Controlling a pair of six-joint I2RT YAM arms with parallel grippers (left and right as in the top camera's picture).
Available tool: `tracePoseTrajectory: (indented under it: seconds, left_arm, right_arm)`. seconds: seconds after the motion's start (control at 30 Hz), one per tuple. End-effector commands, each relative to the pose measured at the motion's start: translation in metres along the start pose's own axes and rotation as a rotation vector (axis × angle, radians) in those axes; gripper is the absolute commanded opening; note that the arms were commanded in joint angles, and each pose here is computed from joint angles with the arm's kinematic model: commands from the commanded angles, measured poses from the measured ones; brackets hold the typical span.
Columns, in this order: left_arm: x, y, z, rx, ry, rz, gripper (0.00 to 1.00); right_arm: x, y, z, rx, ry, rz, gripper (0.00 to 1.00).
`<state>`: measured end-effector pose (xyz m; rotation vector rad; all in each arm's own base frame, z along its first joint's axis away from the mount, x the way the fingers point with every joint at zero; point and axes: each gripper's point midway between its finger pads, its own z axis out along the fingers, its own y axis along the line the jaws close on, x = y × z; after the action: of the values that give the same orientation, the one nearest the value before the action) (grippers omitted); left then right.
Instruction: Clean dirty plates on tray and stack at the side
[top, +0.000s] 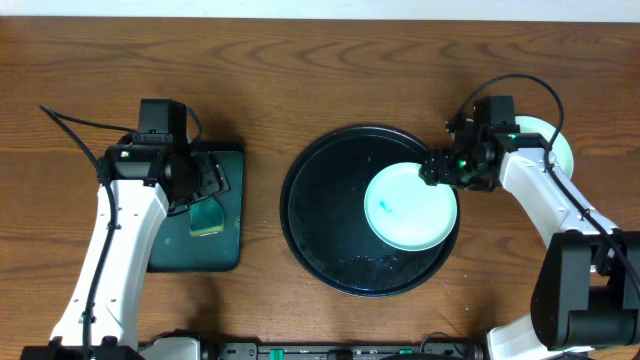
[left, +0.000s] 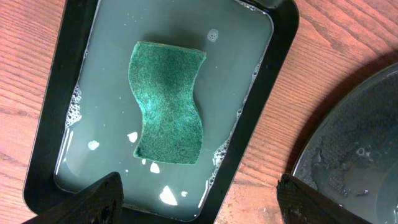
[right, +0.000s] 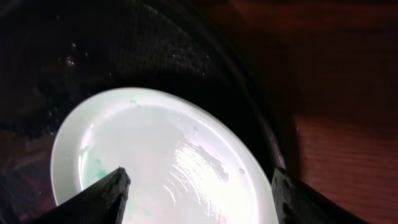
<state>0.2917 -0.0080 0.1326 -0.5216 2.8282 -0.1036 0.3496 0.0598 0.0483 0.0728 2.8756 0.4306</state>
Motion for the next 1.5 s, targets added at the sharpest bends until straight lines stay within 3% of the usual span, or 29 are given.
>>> tracePoseTrajectory:
  seconds: [0.0, 0.63, 0.8, 0.93, 1.03, 1.3, 1.47]
  left_arm:
    - [0.001, 0.0, -0.001, 0.001, -0.004, 0.0, 0.8]
    - [0.001, 0.0, -0.001, 0.001, -0.003, 0.0, 0.8]
    - [0.001, 0.0, -0.001, 0.001, -0.004, 0.0, 0.8]
    - [0.001, 0.0, -0.001, 0.001, -0.004, 0.0, 0.8]
    - [0.001, 0.0, -0.001, 0.001, -0.003, 0.0, 0.8]
    - [0.002, 0.0, -0.001, -0.001, 0.001, 0.0, 0.8]
    - [0.003, 0.001, -0.001, -0.003, 0.005, -0.001, 0.8]
  right_arm:
    - [-0.003, -0.001, 0.0, -0.006, 0.001, -0.038, 0.72]
    - [0.019, -0.015, 0.032, 0.018, 0.123, 0.021, 0.7]
    - [0.024, -0.01, 0.031, -0.001, 0.142, 0.043, 0.55]
    - [0.033, -0.01, 0.031, 0.019, 0.176, 0.11, 0.3]
    - [0.043, -0.015, 0.029, 0.075, 0.211, 0.201, 0.26]
    - [0.062, -0.017, 0.027, 0.151, 0.274, 0.283, 0.28]
    - [0.076, -0.018, 0.031, 0.172, 0.303, 0.276, 0.1]
